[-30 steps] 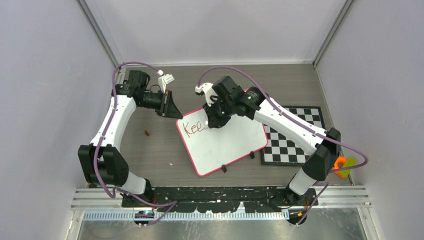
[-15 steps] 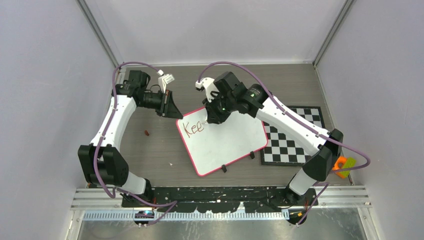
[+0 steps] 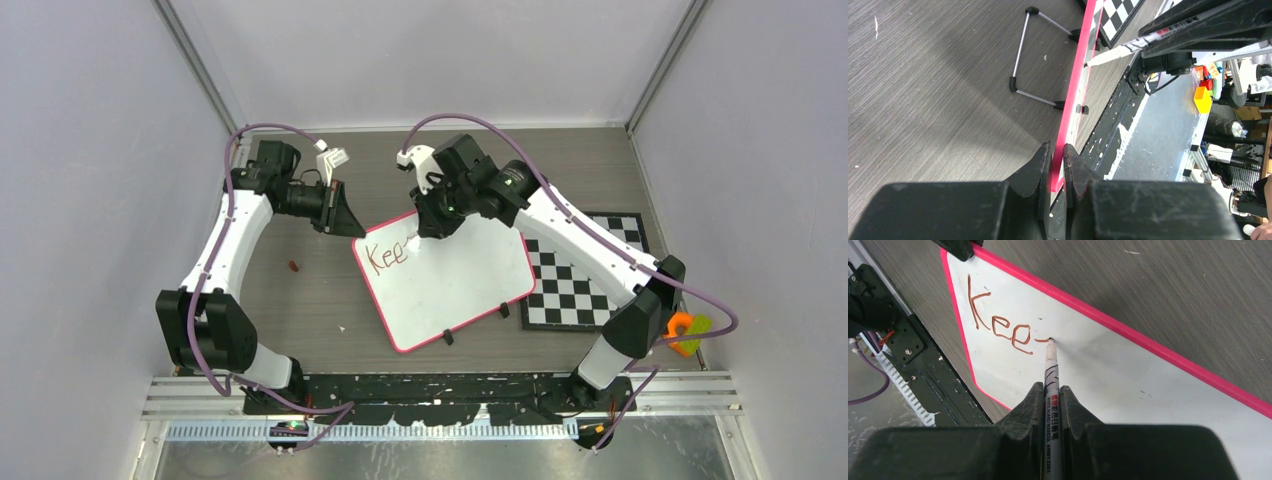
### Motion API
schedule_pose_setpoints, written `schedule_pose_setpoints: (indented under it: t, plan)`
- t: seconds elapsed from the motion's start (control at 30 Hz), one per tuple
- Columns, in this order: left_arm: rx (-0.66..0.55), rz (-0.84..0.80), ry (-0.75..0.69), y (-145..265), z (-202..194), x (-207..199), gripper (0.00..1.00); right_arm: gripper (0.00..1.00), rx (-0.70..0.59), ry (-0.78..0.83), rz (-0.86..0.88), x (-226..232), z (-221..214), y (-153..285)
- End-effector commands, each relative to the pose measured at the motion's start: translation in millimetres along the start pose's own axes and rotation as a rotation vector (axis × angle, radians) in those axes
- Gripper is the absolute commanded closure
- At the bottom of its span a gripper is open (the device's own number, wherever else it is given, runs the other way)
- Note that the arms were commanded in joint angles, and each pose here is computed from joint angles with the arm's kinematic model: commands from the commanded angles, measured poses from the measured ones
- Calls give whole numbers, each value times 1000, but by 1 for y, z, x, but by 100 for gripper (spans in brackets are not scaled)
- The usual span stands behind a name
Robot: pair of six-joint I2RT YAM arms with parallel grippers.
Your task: Write a sentence on the whiteboard
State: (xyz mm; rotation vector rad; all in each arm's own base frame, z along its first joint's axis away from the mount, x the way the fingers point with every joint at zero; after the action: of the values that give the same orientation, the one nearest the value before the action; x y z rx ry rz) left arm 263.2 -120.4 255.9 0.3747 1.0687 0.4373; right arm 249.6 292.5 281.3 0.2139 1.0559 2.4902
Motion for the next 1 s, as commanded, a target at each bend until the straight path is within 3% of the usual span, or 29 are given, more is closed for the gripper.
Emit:
schedule_pose_setpoints:
  t: [0.0,0.73,0.97]
  plan:
    - [31,-3,7,-3,-4,-5,100,100,-69,10,-42,-13,21,5]
    - [34,3,10,-4,-6,-4,100,100,21,-16,44,15,-24,-13]
    - [31,6,7,-3,-6,-5,100,100,31,11,93,32,-19,-17]
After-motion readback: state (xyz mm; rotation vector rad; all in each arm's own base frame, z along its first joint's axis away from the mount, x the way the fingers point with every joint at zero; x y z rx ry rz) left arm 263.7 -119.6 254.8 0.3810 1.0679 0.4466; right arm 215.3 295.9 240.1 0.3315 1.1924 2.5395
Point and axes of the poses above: each gripper's point midway between its finger pads, its own y axis back along the fingers, its own x axis along the line the jaws close on, z = x × y, the point moved 5 cm from there along y, back along the fingers, and after that the axes turned 14 degrees about y, right-handed, at the moved point
